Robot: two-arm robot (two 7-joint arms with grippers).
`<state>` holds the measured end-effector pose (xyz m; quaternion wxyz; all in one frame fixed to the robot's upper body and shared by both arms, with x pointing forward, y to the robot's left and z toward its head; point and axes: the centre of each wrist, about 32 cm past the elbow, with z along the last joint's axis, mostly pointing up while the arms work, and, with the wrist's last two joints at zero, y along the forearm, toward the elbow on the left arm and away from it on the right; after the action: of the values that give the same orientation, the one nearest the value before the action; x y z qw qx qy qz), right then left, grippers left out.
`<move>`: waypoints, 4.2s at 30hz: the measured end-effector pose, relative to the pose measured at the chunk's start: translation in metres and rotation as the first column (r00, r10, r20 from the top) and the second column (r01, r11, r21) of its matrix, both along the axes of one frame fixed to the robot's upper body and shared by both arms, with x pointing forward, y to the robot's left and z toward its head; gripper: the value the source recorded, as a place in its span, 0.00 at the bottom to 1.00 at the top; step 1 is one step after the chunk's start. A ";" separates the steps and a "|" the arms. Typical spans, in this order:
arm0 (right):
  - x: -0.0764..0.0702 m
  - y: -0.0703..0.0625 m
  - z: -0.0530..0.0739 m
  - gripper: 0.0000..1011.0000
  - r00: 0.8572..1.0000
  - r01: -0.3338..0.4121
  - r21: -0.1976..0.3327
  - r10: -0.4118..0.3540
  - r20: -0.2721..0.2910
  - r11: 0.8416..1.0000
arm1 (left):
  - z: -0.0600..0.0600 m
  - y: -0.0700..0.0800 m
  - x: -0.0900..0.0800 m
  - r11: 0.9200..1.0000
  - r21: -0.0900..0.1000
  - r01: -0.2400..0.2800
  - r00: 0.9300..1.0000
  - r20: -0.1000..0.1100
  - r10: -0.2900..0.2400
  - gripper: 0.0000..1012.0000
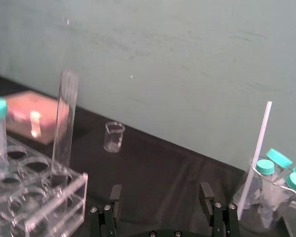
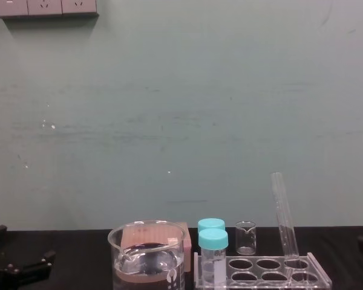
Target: Hold the test tube with one hand and immerse one end into the beaker, then return it to the test tube rack.
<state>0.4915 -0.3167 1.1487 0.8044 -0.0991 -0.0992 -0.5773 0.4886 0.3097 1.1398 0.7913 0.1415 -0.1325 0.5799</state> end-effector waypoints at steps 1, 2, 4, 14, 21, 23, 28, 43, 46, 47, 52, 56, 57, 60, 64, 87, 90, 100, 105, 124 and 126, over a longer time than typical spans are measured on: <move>0.000 -0.001 0.001 0.99 1.000 -0.003 0.020 0.003 -0.005 1.000 | 0.000 0.000 0.000 1.000 0.000 0.000 1.000 0.000 0.000 0.99; 0.001 -0.001 0.003 0.99 1.000 -0.007 0.040 0.008 -0.011 0.999 | 0.000 0.000 0.000 1.000 0.000 0.000 1.000 0.000 0.000 0.99; 0.002 -0.003 0.007 0.99 0.999 -0.020 0.107 0.024 -0.035 0.994 | 0.000 0.000 0.000 1.000 0.000 0.000 1.000 0.000 0.000 0.99; 0.010 0.003 0.022 0.99 0.974 -0.137 0.273 0.179 -0.136 0.952 | 0.000 0.000 0.000 1.000 0.000 0.000 1.000 0.000 0.000 0.99; 0.019 0.016 0.026 0.99 0.948 -0.240 0.272 0.286 -0.141 0.932 | 0.000 0.000 0.000 1.000 0.000 0.000 1.000 0.000 0.000 0.99; 0.021 0.018 0.027 0.99 0.944 -0.254 0.268 0.299 -0.141 0.929 | 0.000 0.000 0.000 1.000 0.000 0.000 1.000 0.000 0.000 0.99; 0.031 0.024 0.028 0.99 0.935 -0.283 0.258 0.325 -0.139 0.924 | 0.000 0.000 0.000 1.000 0.000 0.000 1.000 0.000 0.000 0.99; 0.075 0.040 0.028 0.99 0.926 -0.326 0.238 0.360 -0.116 0.915 | 0.000 0.000 0.000 1.000 0.000 0.000 1.000 0.000 0.000 0.99; 0.082 0.042 0.028 0.99 0.923 -0.332 0.235 0.366 -0.116 0.913 | 0.000 0.000 0.000 1.000 0.000 0.000 1.000 0.000 0.000 0.99; 0.083 0.043 0.028 0.99 0.923 -0.333 0.235 0.367 -0.116 0.913 | 0.000 0.000 0.000 1.000 0.000 0.000 1.000 0.000 0.000 0.99; 0.085 0.044 0.028 0.99 0.921 -0.339 0.225 0.371 -0.120 0.914 | 0.000 0.000 0.000 1.000 0.000 0.000 1.000 0.000 0.000 0.99; 0.085 0.044 0.028 0.99 0.921 -0.338 0.225 0.371 -0.120 0.914 | 0.000 0.000 0.000 1.000 0.000 0.000 1.000 0.000 0.000 0.99; 0.085 0.044 0.028 0.99 0.921 -0.338 0.226 0.371 -0.119 0.914 | 0.000 0.000 0.000 1.000 0.000 0.000 1.000 0.000 0.000 0.99; 0.085 0.044 0.028 0.99 0.921 -0.338 0.227 0.370 -0.119 0.913 | 0.000 0.000 0.000 1.000 0.000 0.000 1.000 0.000 0.000 0.99; 0.084 0.043 0.028 0.99 0.921 -0.338 0.228 0.370 -0.118 0.913 | 0.000 0.000 0.000 1.000 0.000 0.000 1.000 0.000 0.000 0.99; 0.084 0.043 0.028 0.48 0.923 -0.334 0.231 0.367 -0.117 0.914 | 0.000 0.000 0.000 1.000 0.000 0.000 1.000 0.000 0.000 0.99; 0.084 0.043 0.028 0.36 0.923 -0.334 0.231 0.366 -0.117 0.914 | 0.000 0.000 0.000 1.000 0.000 0.000 1.000 0.000 0.000 0.99; 0.084 0.043 0.028 0.22 0.923 -0.333 0.232 0.366 -0.117 0.914 | 0.000 0.000 0.000 1.000 0.000 0.000 1.000 0.000 0.000 0.99; 0.084 0.043 0.028 0.22 0.923 -0.333 0.232 0.366 -0.117 0.914 | 0.000 0.000 0.000 1.000 0.000 0.000 1.000 0.000 0.000 0.99; 0.077 0.039 0.020 0.22 0.929 -0.353 0.260 0.371 -0.019 0.899 | 0.000 0.000 0.000 1.000 0.000 0.000 1.000 0.000 0.000 0.99; 0.076 0.037 0.021 0.22 0.930 -0.355 0.265 0.369 -0.004 0.897 | 0.000 0.000 0.000 1.000 0.000 0.000 1.000 0.000 0.000 0.99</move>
<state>0.5670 -0.2798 1.1695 0.9059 0.0118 -0.0175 -0.4229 0.4886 0.3096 1.1398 0.7913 0.1415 -0.1324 0.5799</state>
